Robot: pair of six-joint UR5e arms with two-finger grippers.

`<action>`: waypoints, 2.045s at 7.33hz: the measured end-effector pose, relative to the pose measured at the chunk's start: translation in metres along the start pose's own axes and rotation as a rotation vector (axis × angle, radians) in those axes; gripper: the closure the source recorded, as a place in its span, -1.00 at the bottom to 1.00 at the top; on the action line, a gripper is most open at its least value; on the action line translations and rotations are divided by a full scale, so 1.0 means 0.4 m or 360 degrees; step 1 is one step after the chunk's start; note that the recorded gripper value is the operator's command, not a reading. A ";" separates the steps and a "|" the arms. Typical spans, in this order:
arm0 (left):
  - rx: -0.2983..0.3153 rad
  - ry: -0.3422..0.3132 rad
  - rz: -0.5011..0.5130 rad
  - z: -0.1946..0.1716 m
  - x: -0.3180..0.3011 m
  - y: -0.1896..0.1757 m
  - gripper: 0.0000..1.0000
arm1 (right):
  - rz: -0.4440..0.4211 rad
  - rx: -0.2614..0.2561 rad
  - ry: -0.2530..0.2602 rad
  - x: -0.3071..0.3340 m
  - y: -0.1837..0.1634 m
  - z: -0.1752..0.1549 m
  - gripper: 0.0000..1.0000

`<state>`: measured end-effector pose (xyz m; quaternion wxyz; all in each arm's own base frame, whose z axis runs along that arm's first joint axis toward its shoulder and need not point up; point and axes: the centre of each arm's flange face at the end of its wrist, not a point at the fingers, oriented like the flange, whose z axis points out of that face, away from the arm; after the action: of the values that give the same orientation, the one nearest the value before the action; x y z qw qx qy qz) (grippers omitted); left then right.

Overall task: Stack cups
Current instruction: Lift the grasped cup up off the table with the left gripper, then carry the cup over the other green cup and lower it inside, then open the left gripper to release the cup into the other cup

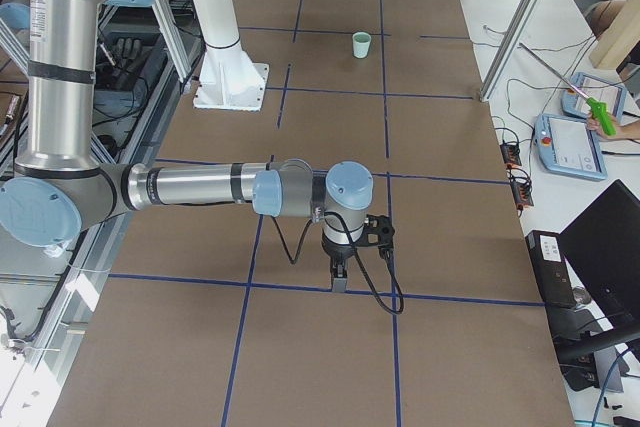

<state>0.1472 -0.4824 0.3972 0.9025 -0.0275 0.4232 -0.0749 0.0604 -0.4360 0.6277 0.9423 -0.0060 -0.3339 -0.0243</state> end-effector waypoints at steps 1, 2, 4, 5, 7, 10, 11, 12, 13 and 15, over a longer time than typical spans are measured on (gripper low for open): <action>-0.0021 -0.0007 -0.0066 -0.042 0.116 -0.032 1.00 | 0.0001 0.0000 0.0000 0.000 0.000 0.000 -1.00; -0.0056 -0.0002 -0.0126 -0.039 0.227 -0.042 1.00 | 0.0000 0.0000 0.0000 0.000 0.000 0.000 -1.00; -0.0154 0.0031 -0.0180 0.070 0.429 -0.023 1.00 | -0.0001 0.0000 0.0000 0.000 0.000 0.000 -1.00; -0.0175 0.0062 -0.0203 0.132 0.481 -0.022 1.00 | -0.0001 0.0000 0.0000 0.000 0.000 0.000 -1.00; -0.0210 0.0085 -0.0206 0.220 0.524 -0.012 1.00 | 0.0000 0.0000 0.0000 0.000 0.000 0.000 -1.00; -0.0225 0.0086 -0.0185 0.260 0.529 -0.005 1.00 | -0.0002 0.0002 0.0000 -0.001 0.000 -0.001 -1.00; -0.0226 0.0084 -0.0184 0.265 0.526 -0.006 1.00 | -0.0001 0.0002 0.0000 -0.001 0.000 -0.001 -1.00; -0.0228 0.0080 -0.0184 0.271 0.523 -0.007 1.00 | -0.0001 0.0001 0.0000 0.000 0.000 -0.001 -1.00; -0.0230 0.0075 -0.0184 0.275 0.519 -0.008 1.00 | -0.0001 0.0000 0.0000 0.000 0.000 0.000 -1.00; -0.0230 0.0073 -0.0182 0.278 0.517 -0.009 -0.99 | -0.0001 0.0000 0.0000 0.000 0.000 0.000 -1.00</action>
<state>0.3625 -0.5204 0.3117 0.8825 -0.1150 0.4457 -0.0960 0.0604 -0.4361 0.6277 0.9423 -0.0058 -0.3339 -0.0245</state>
